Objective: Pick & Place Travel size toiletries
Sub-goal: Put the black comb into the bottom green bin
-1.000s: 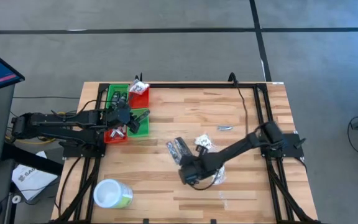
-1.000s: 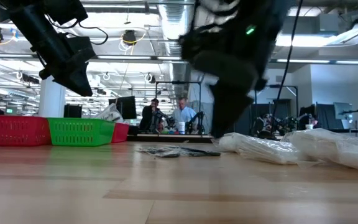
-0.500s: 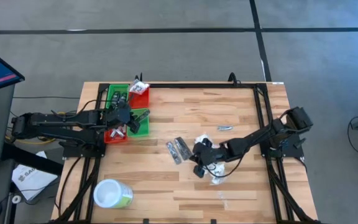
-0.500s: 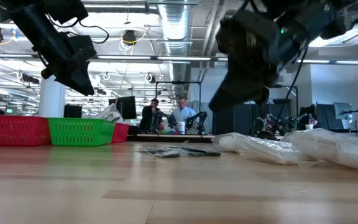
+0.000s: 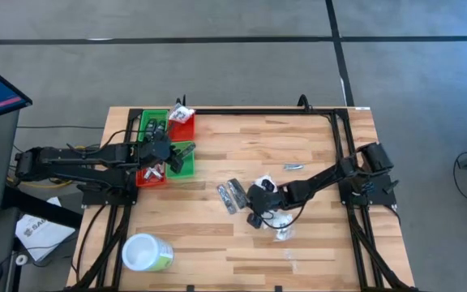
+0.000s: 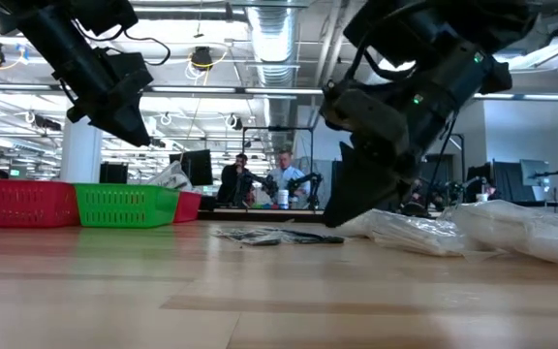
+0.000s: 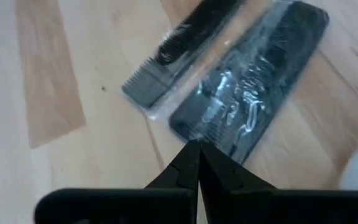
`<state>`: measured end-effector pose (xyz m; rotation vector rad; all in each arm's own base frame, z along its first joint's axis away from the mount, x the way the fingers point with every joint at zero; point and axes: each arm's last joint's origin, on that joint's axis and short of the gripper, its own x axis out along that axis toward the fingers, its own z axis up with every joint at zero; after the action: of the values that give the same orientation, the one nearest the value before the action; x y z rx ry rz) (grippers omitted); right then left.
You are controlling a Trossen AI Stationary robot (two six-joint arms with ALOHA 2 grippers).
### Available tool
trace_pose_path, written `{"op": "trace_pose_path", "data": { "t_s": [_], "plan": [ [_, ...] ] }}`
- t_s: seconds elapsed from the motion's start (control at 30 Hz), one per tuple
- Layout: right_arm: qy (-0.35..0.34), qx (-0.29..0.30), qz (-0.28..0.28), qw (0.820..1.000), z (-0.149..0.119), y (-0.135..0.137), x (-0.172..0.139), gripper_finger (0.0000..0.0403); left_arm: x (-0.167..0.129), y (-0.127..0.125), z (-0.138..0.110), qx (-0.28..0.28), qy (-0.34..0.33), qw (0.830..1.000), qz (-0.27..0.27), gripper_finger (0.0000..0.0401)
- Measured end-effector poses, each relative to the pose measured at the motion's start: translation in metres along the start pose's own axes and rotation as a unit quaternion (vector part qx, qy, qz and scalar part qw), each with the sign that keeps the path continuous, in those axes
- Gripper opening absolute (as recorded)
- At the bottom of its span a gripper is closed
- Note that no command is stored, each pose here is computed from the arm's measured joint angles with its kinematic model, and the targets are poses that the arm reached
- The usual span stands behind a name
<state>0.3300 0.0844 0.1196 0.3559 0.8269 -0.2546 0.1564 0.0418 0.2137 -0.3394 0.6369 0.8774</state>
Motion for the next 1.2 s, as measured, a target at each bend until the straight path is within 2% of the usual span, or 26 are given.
{"op": "trace_pose_path", "data": {
  "t_s": [0.17, 0.4, 0.47, 0.53, 0.67, 0.77, 0.87, 1.03, 1.2],
  "plan": [
    [0.004, 0.016, 0.000, 1.000, 0.000, 0.000, -0.002, 0.0010, 0.000, 0.000, 0.001, -0.002, -0.003, 1.000, -0.002, 0.0099],
    [0.007, 0.036, -0.002, 0.999, -0.001, 0.000, 0.001, 0.0092, 0.000, -0.002, 0.001, 0.007, -0.006, 1.000, -0.010, 0.0099],
    [0.008, 0.036, -0.003, 0.999, -0.001, -0.001, 0.001, 0.0119, -0.001, -0.006, 0.003, 0.032, -0.011, 0.999, -0.040, 0.0099],
    [0.008, 0.037, -0.003, 0.999, -0.001, 0.000, 0.001, 0.0145, -0.004, -0.014, 0.007, 0.054, -0.030, 0.994, -0.092, 0.0099],
    [0.006, 0.039, -0.006, 0.999, 0.000, -0.002, 0.001, 0.0194, -0.009, -0.037, 0.012, 0.122, -0.068, 0.968, -0.207, 0.0099],
    [0.005, 0.040, -0.007, 0.999, 0.000, -0.003, 0.002, 0.0219, -0.003, -0.054, 0.008, 0.169, -0.074, 0.953, -0.239, 0.0099],
    [0.004, 0.042, -0.009, 0.999, 0.001, -0.004, 0.002, 0.0232, 0.009, -0.069, 0.001, 0.196, -0.068, 0.947, -0.244, 0.0099],
    [0.004, 0.042, -0.009, 0.999, 0.001, -0.004, 0.002, 0.0232, 0.034, -0.094, -0.010, 0.238, -0.074, 0.936, -0.248, 0.0099],
    [0.004, 0.042, -0.009, 0.999, 0.001, -0.004, 0.002, 0.0223, 0.056, -0.108, -0.019, 0.245, -0.084, 0.933, -0.251, 0.0099]
  ]
}}
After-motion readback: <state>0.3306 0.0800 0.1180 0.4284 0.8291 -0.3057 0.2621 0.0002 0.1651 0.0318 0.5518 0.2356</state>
